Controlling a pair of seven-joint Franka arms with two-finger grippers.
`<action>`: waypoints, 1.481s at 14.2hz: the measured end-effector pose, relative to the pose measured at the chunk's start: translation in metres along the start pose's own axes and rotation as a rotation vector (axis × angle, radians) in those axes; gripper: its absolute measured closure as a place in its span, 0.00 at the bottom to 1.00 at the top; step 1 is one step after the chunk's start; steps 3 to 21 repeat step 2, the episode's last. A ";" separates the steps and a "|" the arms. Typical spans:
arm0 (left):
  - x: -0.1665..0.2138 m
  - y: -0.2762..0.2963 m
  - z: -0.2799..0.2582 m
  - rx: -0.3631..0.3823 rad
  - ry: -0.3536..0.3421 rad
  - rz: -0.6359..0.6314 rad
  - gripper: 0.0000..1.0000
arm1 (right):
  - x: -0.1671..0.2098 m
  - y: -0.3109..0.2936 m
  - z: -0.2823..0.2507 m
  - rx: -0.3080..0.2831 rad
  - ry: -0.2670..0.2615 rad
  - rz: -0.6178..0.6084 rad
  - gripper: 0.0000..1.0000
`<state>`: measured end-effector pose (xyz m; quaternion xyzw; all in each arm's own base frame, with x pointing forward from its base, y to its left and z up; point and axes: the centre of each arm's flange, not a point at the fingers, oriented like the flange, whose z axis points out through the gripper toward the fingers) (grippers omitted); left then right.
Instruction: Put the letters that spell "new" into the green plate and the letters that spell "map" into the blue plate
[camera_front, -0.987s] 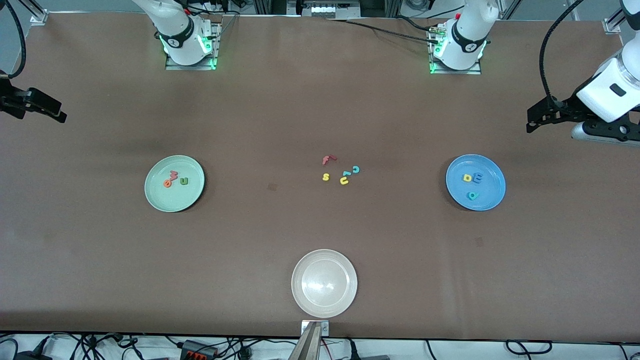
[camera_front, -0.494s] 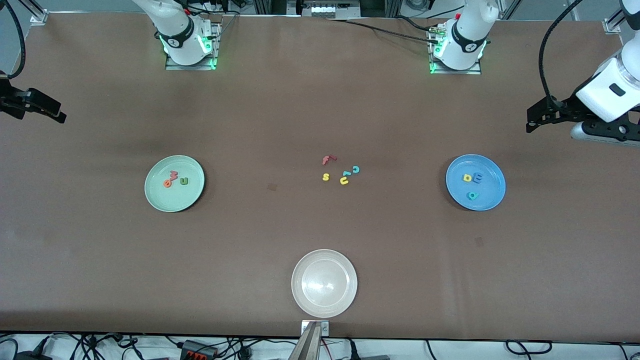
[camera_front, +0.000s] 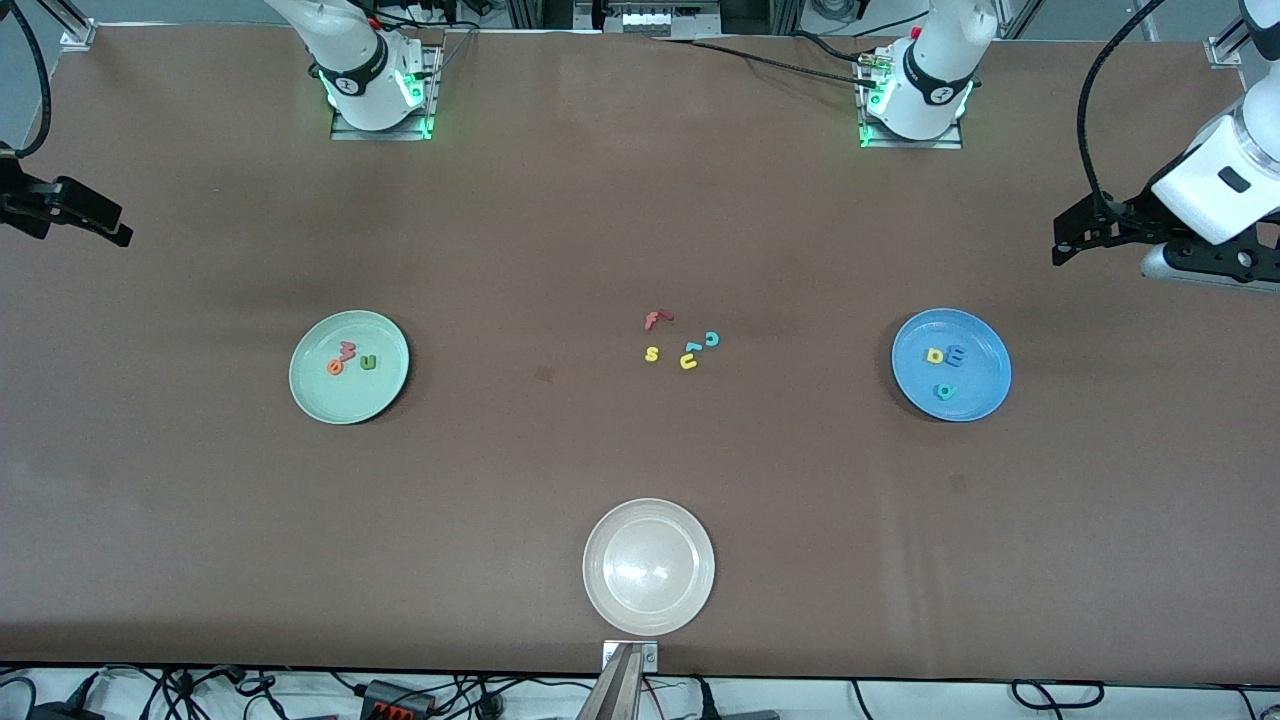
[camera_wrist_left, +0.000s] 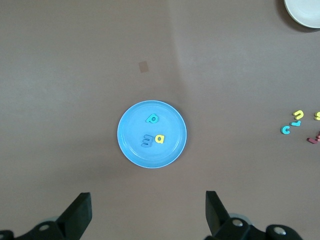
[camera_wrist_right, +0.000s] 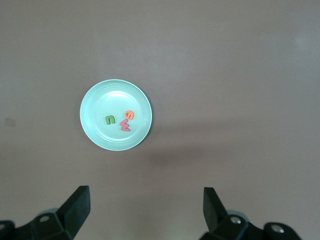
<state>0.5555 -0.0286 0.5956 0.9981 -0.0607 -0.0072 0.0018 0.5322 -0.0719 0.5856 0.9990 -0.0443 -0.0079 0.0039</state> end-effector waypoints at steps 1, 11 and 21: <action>0.000 0.000 0.000 0.000 0.000 0.000 0.00 | 0.000 0.000 0.000 0.000 0.000 0.000 0.00; 0.000 0.000 0.000 0.000 0.000 0.000 0.00 | 0.000 0.000 0.000 0.000 0.000 0.000 0.00; 0.000 0.000 0.000 0.000 0.000 0.000 0.00 | 0.000 0.000 0.000 0.000 0.000 0.000 0.00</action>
